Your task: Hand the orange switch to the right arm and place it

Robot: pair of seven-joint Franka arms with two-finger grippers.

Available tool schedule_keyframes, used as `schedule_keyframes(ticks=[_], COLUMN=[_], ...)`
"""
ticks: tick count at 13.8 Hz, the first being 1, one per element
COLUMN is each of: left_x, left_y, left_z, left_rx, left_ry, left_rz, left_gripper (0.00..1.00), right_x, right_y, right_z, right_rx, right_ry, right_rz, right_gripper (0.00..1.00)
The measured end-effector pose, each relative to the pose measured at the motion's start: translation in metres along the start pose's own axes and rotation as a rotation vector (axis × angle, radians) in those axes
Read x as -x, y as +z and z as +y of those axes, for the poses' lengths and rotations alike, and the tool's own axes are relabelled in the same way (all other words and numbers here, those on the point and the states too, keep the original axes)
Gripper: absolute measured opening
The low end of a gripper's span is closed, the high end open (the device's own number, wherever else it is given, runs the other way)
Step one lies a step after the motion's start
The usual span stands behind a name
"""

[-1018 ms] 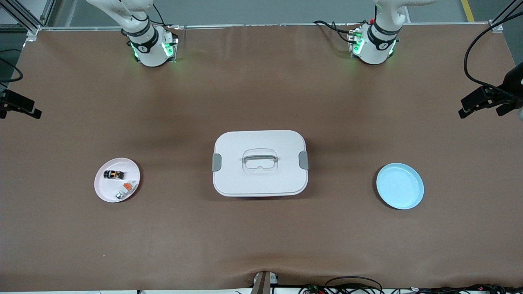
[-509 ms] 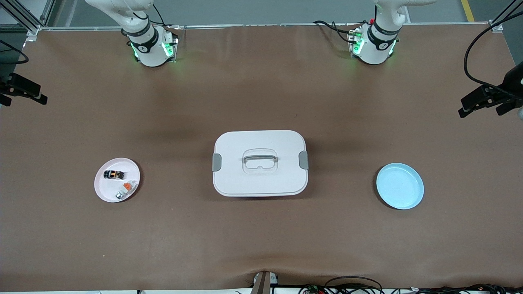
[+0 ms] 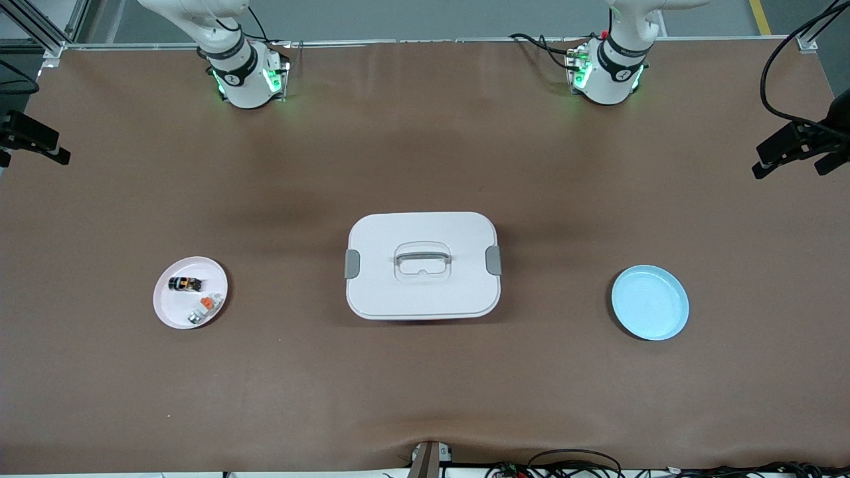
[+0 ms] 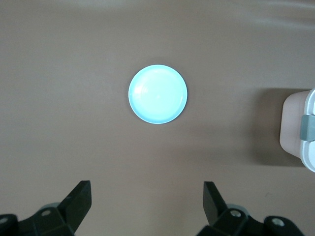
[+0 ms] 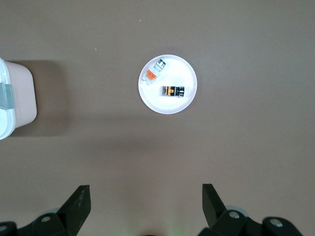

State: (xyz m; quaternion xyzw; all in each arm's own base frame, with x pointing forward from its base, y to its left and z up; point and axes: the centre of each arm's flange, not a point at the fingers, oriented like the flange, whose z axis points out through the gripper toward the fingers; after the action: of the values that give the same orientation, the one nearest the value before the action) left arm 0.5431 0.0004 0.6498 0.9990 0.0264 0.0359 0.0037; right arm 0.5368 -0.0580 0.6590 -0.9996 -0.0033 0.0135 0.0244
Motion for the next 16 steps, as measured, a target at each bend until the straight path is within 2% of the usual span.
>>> schedule_keyframes(ticks=[4,12,16], left_x=[-0.003,-0.004,0.005], left_y=[0.011,0.015,0.021], left_z=[0.0,0.0,0.001], left_rx=[-0.002,-0.002,-0.006], left_ry=[0.0,0.0,0.002], left_rz=[-0.031,-0.045,-0.119], left_gripper=[1.0,1.0,1.0], right_x=[-0.002,-0.001,-0.002], right_y=[-0.001,-0.002,-0.001], right_z=[-0.002,0.01,0.01], right_rx=[0.002,0.004,0.005], right_ry=[-0.003,0.018,0.017], right_rz=[0.012,0.019,0.02], right_gripper=[1.0,1.0,1.0])
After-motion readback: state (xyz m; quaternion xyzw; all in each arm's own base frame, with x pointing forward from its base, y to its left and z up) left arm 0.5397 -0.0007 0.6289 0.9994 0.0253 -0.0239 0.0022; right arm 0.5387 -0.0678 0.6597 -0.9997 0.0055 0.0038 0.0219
